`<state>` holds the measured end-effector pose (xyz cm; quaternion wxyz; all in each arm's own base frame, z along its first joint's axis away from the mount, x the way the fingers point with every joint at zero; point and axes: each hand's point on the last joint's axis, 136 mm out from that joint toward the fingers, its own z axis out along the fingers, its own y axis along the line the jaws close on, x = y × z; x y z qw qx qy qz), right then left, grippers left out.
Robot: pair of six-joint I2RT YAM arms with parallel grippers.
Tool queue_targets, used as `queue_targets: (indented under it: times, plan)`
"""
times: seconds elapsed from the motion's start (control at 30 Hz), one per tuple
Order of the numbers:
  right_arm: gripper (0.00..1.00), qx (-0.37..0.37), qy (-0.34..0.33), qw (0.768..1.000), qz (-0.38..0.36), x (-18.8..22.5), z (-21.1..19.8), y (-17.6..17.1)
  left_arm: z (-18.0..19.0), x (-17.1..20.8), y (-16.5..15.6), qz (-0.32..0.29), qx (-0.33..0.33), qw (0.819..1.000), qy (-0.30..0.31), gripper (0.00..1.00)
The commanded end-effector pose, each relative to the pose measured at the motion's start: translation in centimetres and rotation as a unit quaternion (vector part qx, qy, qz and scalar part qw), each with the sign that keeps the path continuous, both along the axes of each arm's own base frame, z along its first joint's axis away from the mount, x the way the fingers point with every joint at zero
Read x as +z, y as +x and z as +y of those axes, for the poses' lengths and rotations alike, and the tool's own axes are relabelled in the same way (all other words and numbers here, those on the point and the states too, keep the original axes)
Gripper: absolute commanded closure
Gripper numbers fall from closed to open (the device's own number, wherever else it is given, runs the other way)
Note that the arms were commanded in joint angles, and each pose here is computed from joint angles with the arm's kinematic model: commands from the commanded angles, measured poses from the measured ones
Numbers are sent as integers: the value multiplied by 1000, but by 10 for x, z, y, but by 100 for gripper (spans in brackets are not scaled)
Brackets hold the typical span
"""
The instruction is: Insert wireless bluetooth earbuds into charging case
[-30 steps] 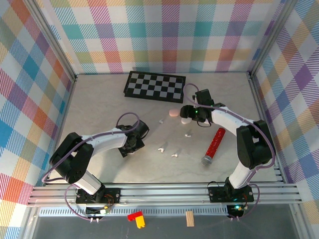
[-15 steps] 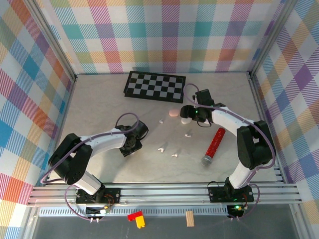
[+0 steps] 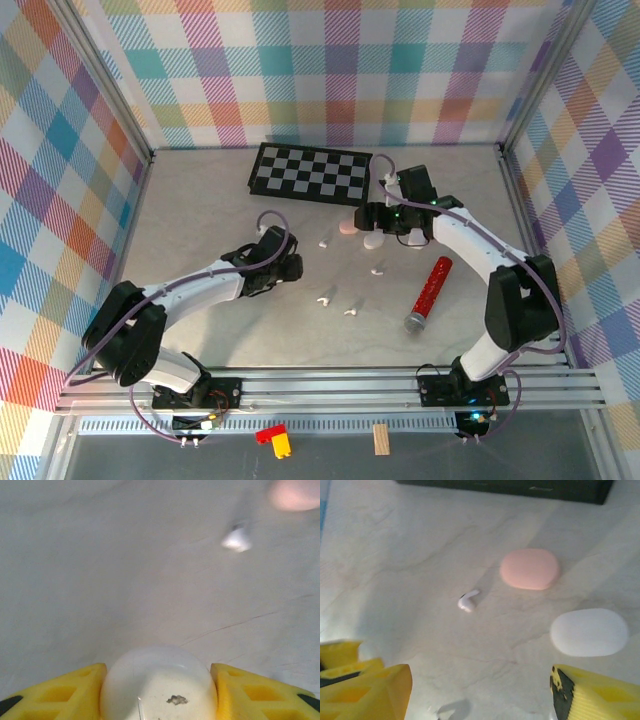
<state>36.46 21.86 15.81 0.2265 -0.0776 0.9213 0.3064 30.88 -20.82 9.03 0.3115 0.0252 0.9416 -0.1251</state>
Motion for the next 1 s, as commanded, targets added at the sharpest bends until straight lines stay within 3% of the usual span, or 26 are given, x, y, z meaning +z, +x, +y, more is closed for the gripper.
queue_targets:
  times: [0.0,0.1,0.27,0.47,0.97]
  plan:
    - [28,60,41,997,17,22,15,-26,-41,48,20,-147,-156,977,-2,48]
    - [28,82,54,995,28,28,19,-35,-63,60,20,-208,-237,949,-1,49]
    - [28,123,81,988,52,35,28,-52,-93,73,8,-244,-350,904,-15,48]
    - [29,149,110,979,89,32,39,-66,-112,90,-10,-290,-426,856,-43,49]
    - [37,189,127,965,128,25,73,-81,-121,111,-14,-323,-452,829,-58,48]
